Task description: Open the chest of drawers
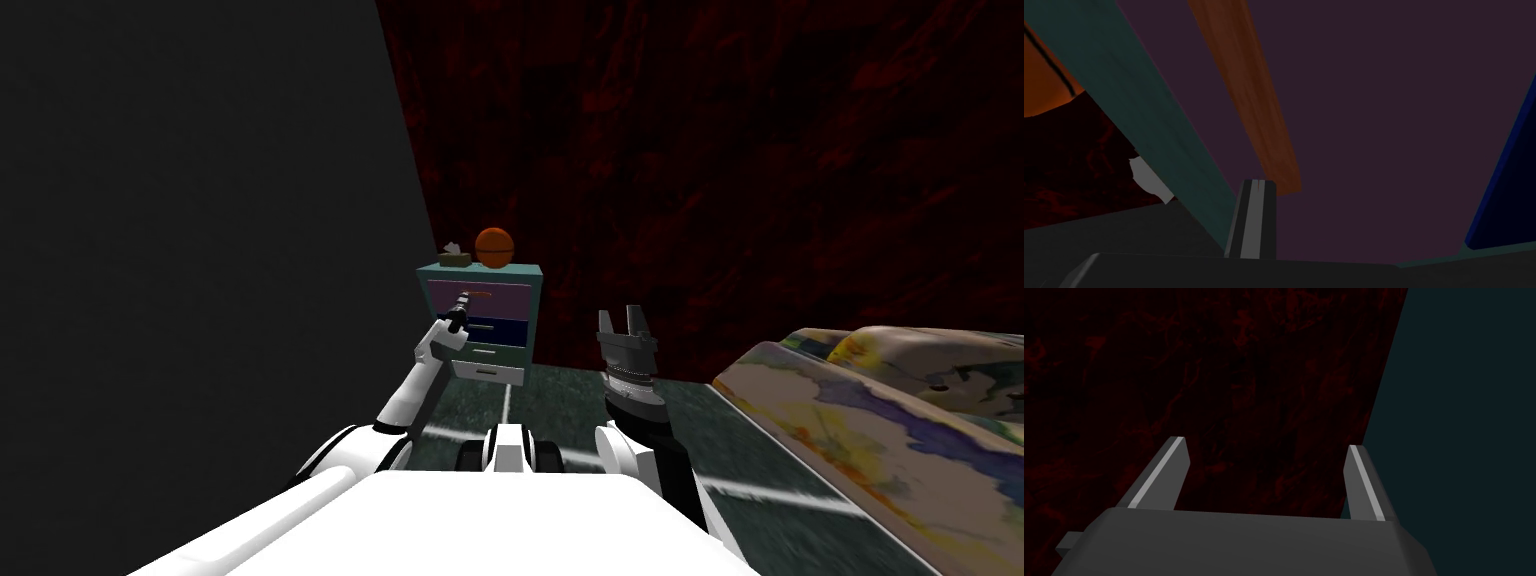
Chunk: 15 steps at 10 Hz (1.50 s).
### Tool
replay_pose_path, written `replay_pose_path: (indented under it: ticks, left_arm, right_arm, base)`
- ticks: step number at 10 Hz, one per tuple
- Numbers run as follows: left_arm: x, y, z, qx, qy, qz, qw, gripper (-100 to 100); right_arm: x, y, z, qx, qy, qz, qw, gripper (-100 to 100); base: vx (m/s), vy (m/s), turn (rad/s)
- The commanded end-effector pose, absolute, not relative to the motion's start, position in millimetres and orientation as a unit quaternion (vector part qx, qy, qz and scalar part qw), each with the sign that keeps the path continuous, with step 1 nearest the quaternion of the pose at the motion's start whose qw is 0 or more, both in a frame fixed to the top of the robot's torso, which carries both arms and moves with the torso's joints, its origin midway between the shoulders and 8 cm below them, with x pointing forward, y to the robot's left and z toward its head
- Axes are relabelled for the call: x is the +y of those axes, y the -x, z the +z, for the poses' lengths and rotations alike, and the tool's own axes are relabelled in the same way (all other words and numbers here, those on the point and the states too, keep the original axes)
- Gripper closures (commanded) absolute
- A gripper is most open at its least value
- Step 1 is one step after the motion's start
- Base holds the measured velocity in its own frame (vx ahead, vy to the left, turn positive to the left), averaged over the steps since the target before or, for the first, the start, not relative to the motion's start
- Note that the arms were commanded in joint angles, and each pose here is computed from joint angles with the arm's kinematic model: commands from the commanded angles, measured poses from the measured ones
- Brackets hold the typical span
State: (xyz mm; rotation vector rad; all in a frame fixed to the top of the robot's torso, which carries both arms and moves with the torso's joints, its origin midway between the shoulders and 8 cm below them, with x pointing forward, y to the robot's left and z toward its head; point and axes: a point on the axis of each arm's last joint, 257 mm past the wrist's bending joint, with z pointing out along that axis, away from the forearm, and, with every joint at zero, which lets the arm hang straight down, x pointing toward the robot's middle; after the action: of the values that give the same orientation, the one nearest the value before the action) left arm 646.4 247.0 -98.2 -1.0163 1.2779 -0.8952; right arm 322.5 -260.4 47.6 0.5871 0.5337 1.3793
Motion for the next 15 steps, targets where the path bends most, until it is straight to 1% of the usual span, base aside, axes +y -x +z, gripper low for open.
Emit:
replay_pose_path:
  ticks: [1, 3, 4, 5, 6, 8, 10, 11, 12, 14, 15]
  left_arm:
    - [224, -660, -102, 0.549, 0.445, -0.398, 0.585, 100]
    - [217, -671, -93, 0.555, 0.434, -0.389, 0.594, 100]
    - [215, -676, -96, 0.559, 0.435, -0.385, 0.592, 100]
    - [219, -677, -114, 0.568, 0.442, -0.374, 0.585, 100]
    - [185, -685, -97, 0.559, 0.437, -0.401, 0.579, 100]
    - [178, -695, -89, 0.567, 0.425, -0.39, 0.587, 100]
    - [181, -699, -112, 0.582, 0.433, -0.375, 0.577, 100]
    - [146, -706, -99, 0.579, 0.426, -0.397, 0.57, 100]
    - [137, -712, -94, 0.588, 0.414, -0.387, 0.577, 100]
    - [136, -715, -105, 0.598, 0.416, -0.378, 0.571, 100]
    - [98, -717, -92, 0.596, 0.408, -0.403, 0.561, 100]
  right_arm:
    - [-260, -322, 48, 0.24, -0.264, 0.619, 0.7, 0]
    - [-260, -323, 48, 0.24, -0.263, 0.619, 0.7, 0]
    - [-260, -323, 48, 0.24, -0.264, 0.619, 0.7, 0]
    - [-260, -323, 48, 0.24, -0.264, 0.619, 0.7, 0]
    - [-260, -322, 48, 0.24, -0.264, 0.619, 0.7, 0]
    - [-260, -323, 48, 0.24, -0.264, 0.619, 0.7, 0]
    - [-260, -323, 48, 0.24, -0.264, 0.619, 0.7, 0]
    - [-260, -322, 48, 0.24, -0.264, 0.619, 0.7, 0]
    - [-260, -322, 48, 0.24, -0.263, 0.619, 0.7, 0]
    - [-260, -323, 48, 0.24, -0.264, 0.619, 0.7, 0]
    - [-260, -323, 48, 0.24, -0.264, 0.619, 0.7, 0]
  base:
    - [-0.121, 0.074, -0.034]
    - [-0.131, 0.069, -0.024]
    - [-0.025, 0.016, 0.008]
    - [0.008, 0.0, 0.003]
    - [-0.111, 0.083, -0.039]
    - [-0.114, 0.06, -0.022]
    - [-0.024, 0.006, 0.006]
    - [-0.115, 0.08, -0.036]
    - [-0.159, 0.085, -0.046]
    - [-0.065, 0.028, 0.003]
    - [-0.139, 0.1, -0.029]
